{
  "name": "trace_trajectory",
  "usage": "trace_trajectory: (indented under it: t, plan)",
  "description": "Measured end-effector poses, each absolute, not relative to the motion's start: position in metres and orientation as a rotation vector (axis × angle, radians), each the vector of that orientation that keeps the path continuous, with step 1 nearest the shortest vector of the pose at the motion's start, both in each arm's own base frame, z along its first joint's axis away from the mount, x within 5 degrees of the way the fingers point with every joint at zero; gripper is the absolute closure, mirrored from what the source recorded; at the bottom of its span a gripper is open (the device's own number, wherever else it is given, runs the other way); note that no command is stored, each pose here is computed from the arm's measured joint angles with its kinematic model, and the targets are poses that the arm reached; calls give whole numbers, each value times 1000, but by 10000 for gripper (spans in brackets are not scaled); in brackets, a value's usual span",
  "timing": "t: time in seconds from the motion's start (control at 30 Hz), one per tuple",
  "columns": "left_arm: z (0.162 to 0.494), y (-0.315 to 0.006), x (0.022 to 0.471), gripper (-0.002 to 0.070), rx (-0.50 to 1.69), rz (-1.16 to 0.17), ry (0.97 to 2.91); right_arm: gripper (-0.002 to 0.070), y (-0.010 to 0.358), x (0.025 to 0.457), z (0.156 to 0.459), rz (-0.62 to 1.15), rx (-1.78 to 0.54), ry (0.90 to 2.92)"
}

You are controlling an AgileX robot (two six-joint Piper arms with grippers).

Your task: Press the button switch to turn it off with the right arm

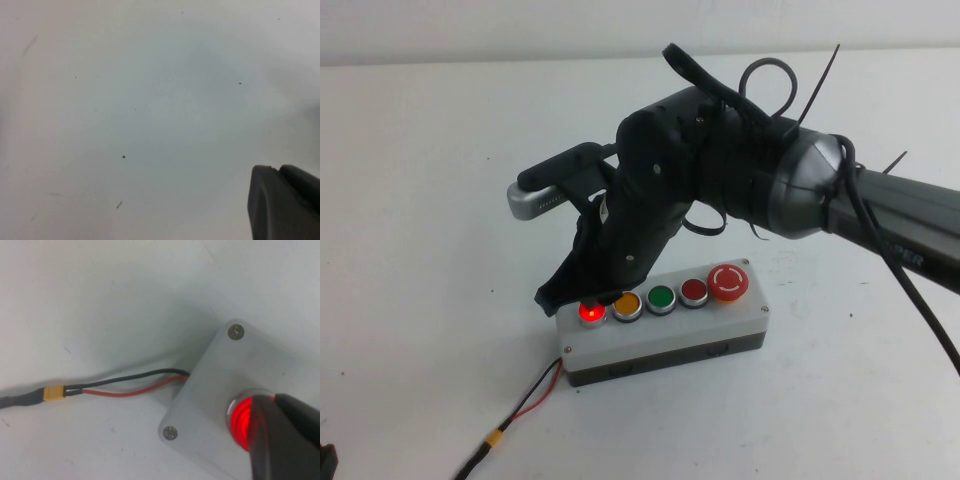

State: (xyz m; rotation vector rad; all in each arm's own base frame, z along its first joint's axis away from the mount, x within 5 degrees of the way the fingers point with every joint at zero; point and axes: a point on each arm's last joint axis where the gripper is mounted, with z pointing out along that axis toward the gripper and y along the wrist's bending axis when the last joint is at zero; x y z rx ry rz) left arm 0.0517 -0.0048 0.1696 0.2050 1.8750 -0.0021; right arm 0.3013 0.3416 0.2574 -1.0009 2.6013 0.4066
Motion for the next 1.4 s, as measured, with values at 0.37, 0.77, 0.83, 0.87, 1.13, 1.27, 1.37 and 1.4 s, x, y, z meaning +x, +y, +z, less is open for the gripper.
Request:
trace_trajectory:
  t: [0.37,0.77,0.83,0.87,1.13,1.27,1.37,1.4]
  plan:
    - [170,-5,52,677,205,-2,1875,692,346,301,250,434,-1002,2645]
    - [170,-5,52,677,205,-2,1875,692,316,278,319,416,-1061,2519]
    - [170,-5,52,677,205,-2,1875,692,301,264,342,415,-1079,2485]
    - [170,-5,52,677,205,-2,1875,692,292,257,352,411,-1080,2470]
    - [170,-5,52,677,205,-2,1875,693,198,191,397,274,-896,2392]
    - [170,-5,52,677,205,-2,1875,693,154,153,404,302,-836,2298]
    - [170,-5,52,677,205,-2,1875,693,129,130,401,346,-797,2240]
    - [170,-5,52,677,205,-2,1875,693,122,124,398,360,-778,2233]
